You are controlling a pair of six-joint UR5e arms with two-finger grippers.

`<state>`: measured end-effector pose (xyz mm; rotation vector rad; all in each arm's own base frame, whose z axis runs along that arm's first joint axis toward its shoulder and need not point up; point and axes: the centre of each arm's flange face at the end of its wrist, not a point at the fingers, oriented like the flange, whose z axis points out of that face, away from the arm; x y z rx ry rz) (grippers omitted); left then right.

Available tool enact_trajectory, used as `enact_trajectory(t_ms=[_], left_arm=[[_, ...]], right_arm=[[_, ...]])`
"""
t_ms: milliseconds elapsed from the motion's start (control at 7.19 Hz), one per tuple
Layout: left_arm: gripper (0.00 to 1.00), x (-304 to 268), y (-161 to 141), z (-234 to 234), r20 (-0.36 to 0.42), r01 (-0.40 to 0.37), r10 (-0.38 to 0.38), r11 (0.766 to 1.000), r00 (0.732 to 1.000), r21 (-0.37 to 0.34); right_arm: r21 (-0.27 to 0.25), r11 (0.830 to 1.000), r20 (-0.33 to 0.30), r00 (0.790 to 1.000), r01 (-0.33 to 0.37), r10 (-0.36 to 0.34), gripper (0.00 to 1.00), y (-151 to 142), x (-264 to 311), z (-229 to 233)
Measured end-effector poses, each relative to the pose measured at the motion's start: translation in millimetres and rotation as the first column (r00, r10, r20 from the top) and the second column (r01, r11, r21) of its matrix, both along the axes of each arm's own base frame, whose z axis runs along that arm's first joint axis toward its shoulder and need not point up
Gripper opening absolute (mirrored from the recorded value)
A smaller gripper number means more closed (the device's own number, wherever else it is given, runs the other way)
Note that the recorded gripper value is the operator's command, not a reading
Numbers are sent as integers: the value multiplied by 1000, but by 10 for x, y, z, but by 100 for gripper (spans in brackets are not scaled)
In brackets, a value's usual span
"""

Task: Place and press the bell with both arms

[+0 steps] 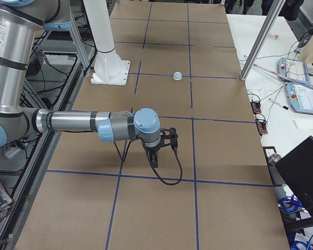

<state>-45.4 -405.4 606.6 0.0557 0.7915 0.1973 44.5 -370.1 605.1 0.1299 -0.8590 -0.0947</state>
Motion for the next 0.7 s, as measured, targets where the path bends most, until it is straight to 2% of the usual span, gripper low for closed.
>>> enact_trajectory(t_ms=[696], left_arm=[[100, -8, 49, -130, 4, -5, 5, 1000, 1000, 24]], right_arm=[[6, 1000, 0, 1000, 0, 0, 100, -7, 3, -15]])
